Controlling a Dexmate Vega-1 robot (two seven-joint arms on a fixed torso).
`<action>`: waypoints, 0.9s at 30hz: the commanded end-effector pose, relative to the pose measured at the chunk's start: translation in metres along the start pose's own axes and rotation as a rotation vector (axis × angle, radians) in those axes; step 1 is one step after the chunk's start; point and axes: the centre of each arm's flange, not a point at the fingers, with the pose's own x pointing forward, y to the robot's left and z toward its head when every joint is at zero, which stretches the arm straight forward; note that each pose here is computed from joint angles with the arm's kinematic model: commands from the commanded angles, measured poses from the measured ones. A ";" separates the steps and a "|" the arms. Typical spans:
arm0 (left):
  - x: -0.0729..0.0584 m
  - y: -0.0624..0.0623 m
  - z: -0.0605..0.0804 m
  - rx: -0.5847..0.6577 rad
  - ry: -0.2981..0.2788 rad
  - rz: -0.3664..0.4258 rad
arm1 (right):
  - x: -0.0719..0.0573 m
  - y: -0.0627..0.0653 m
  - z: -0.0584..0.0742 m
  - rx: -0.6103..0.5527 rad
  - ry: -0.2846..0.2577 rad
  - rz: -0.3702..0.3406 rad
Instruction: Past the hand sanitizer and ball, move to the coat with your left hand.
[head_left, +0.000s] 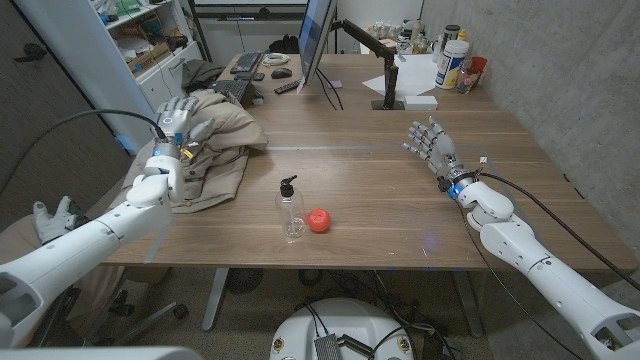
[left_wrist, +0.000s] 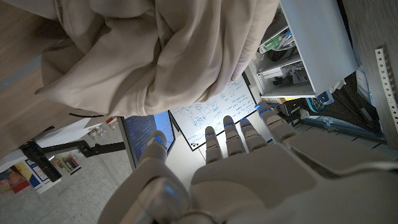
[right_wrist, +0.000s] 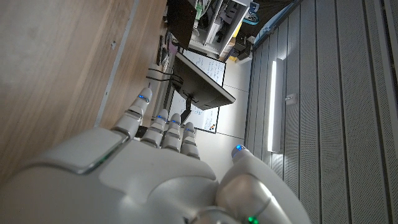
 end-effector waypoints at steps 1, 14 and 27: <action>0.000 -0.007 0.006 0.001 0.045 0.021 | 0.000 0.000 0.000 0.002 0.007 0.004; 0.001 -0.012 0.013 0.011 0.104 0.037 | 0.000 0.000 -0.001 0.001 0.009 0.008; 0.005 -0.012 0.015 0.013 0.119 0.028 | 0.000 0.000 -0.002 0.001 0.012 0.006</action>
